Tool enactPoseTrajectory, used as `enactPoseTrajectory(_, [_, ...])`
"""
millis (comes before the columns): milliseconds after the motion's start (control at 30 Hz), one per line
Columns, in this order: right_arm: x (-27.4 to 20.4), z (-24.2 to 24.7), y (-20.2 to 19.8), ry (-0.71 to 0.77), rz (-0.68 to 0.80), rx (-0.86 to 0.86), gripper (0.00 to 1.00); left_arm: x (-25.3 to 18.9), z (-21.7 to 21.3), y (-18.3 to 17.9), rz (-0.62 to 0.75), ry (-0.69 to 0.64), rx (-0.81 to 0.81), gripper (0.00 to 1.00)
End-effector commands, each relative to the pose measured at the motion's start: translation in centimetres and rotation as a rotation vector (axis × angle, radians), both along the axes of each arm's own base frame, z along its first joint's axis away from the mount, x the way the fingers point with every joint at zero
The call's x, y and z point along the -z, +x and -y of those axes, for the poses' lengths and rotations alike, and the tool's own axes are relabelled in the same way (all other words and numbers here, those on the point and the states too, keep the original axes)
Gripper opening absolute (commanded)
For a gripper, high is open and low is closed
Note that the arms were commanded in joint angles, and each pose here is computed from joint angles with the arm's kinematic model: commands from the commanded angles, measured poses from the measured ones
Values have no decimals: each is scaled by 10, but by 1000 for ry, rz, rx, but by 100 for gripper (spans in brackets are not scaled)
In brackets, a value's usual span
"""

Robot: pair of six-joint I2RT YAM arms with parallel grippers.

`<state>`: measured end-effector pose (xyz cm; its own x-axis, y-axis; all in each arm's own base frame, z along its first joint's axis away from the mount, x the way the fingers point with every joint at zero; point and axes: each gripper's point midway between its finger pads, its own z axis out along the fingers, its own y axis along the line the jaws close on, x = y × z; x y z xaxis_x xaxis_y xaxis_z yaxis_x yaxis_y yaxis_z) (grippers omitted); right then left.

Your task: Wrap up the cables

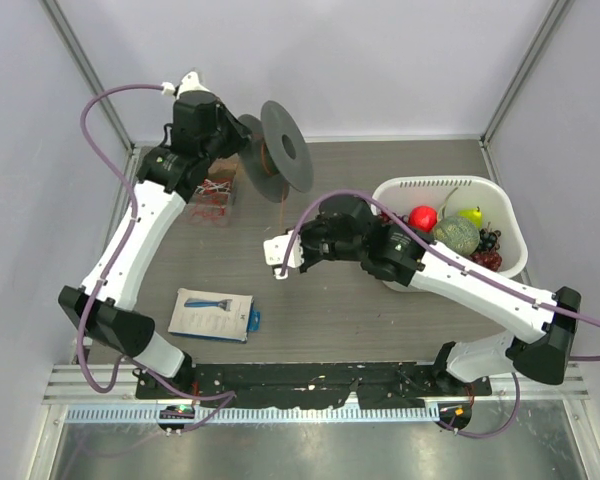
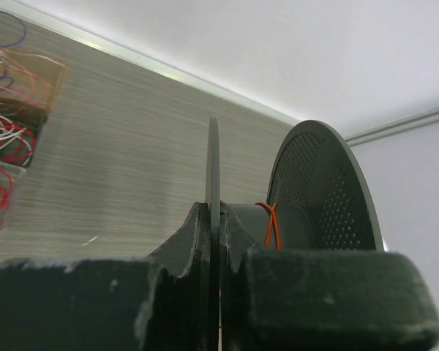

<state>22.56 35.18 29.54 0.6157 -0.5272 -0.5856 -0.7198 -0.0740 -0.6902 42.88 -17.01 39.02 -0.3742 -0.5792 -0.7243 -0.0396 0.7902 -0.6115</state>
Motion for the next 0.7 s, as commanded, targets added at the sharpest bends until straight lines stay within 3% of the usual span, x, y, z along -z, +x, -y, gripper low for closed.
enactPoseTrajectory(0, [-32,-8,1,-15,90,-21,1,-28,-5,7,155,96,-88,0])
enactPoseTrajectory(300, [-77,-8,21,-1,293,-25,1,15,40,-22,147,236,91,0])
enactPoseTrajectory(667, [-109,28,76,83,352,97,1,30,60,-56,237,332,322,0])
